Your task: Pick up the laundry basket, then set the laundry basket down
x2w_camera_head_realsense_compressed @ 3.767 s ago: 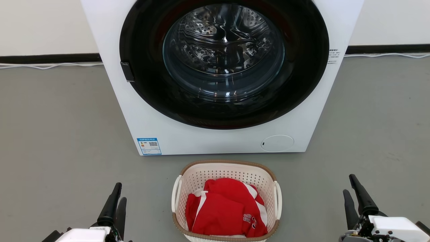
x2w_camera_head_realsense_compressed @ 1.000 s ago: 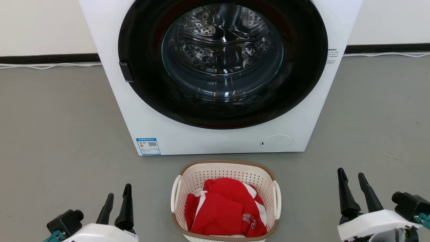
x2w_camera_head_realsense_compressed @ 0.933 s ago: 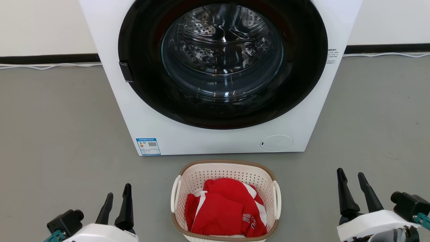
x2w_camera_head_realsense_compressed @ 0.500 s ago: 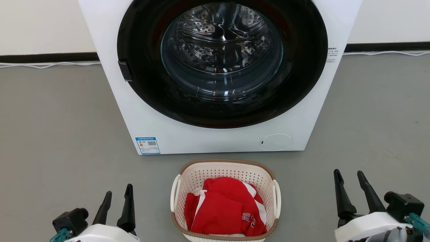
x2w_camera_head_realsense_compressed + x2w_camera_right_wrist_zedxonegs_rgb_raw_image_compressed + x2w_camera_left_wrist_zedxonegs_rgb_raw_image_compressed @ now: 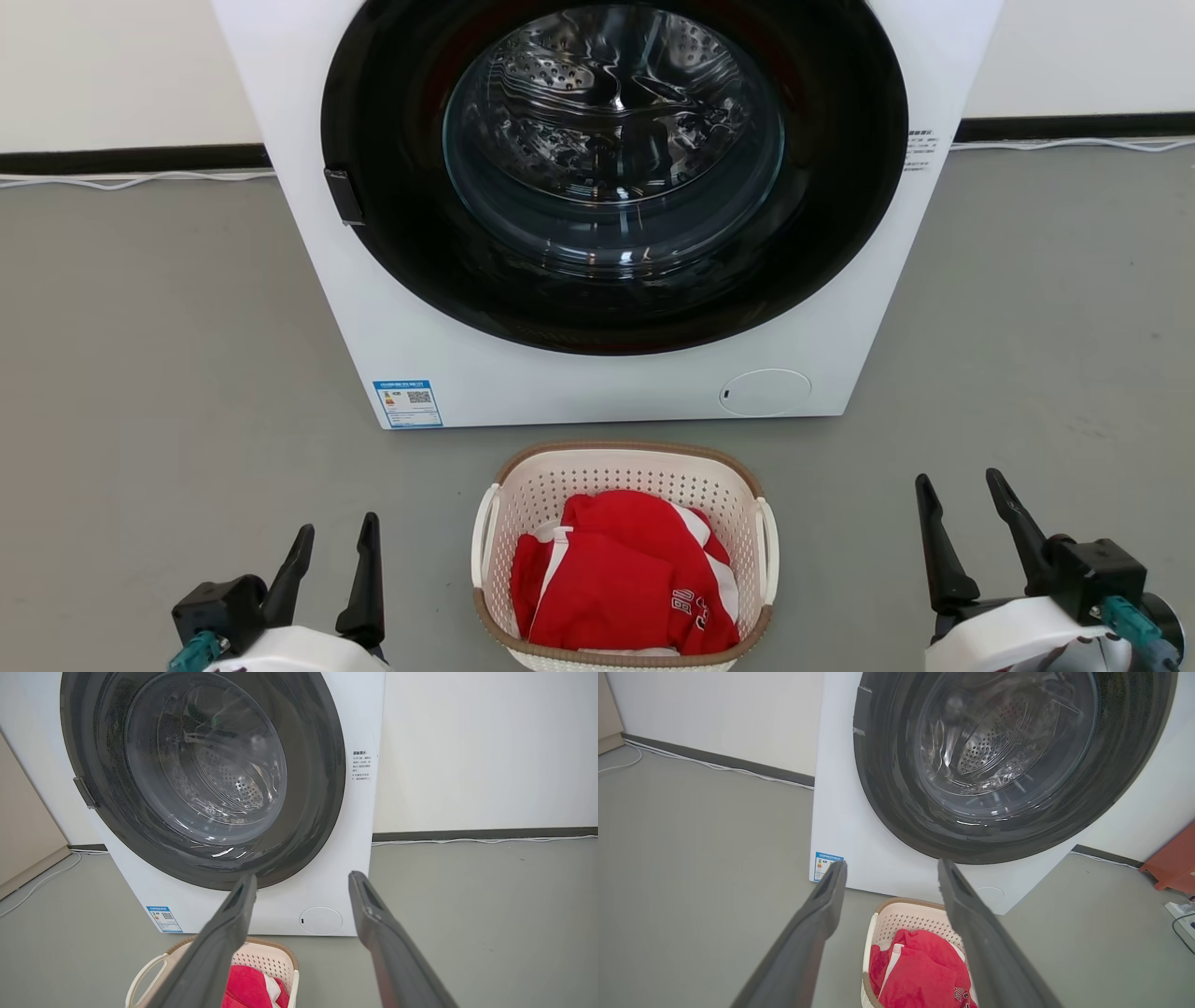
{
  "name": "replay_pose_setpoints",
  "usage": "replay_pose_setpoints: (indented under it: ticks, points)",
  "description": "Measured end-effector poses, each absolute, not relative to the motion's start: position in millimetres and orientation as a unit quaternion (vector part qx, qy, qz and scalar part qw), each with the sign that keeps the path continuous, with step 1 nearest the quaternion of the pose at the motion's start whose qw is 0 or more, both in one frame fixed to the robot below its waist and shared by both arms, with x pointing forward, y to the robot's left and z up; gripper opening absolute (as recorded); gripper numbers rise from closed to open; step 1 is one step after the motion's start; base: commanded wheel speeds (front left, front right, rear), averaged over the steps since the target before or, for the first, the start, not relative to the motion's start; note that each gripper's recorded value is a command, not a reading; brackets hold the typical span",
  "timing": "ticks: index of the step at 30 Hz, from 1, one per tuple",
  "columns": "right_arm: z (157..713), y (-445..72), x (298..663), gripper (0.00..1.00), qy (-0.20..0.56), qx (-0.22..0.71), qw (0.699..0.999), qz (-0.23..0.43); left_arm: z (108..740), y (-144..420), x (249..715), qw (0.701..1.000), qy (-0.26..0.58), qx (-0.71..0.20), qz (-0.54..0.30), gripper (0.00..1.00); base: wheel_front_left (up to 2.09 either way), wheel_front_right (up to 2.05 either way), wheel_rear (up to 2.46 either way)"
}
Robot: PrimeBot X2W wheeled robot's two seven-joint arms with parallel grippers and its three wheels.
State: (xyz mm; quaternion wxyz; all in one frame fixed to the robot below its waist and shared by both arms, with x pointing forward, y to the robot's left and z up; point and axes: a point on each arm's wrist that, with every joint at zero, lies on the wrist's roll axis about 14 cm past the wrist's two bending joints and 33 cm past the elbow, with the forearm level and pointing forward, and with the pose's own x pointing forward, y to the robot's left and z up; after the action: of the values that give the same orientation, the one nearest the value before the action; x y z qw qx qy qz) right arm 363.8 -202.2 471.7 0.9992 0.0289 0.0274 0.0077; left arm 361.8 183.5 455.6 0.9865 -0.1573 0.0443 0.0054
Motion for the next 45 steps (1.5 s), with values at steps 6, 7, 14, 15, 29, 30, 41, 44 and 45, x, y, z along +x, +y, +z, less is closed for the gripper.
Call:
replay_pose_setpoints:
  ticks: [6,7,14,15,29,30,41,44,45]
  points:
    - [472,-201,363,1.0,0.023,-0.006,1.0,0.015,459,180,365,0.991,0.037,-0.125,-0.006,1.0,0.0,0.0,0.0]
    - [472,-201,363,1.0,0.024,-0.012,1.0,0.016,460,179,366,0.992,0.035,-0.118,-0.008,1.0,0.0,0.0,0.0]
    - [471,-202,363,1.0,0.024,-0.027,0.999,0.017,460,178,366,0.994,0.034,-0.105,-0.013,1.0,0.0,0.0,0.0]
    - [471,-203,363,1.0,0.024,-0.027,0.999,0.016,460,178,366,0.994,0.034,-0.105,-0.013,1.0,0.0,0.0,0.0]
    - [469,-205,363,1.0,0.025,-0.014,1.0,0.009,457,178,366,0.994,0.037,-0.105,-0.013,1.0,0.0,0.0,0.0]
    - [469,-206,363,1.0,0.026,-0.009,1.0,0.006,457,177,367,0.994,0.038,-0.105,-0.013,1.0,0.0,0.0,0.0]
    - [440,-201,381,1.0,0.069,0.04,0.997,-0.003,447,162,388,0.993,0.054,-0.104,-0.035,1.0,0.0,0.0,0.0]
    - [423,-197,389,1.0,0.095,0.044,0.994,0.0,436,150,396,0.991,0.073,-0.101,-0.055,1.0,0.0,0.0,0.0]
    - [418,-196,392,1.0,0.104,0.045,0.994,0.002,431,145,398,0.99,0.082,-0.099,-0.062,1.0,0.0,0.0,0.0]
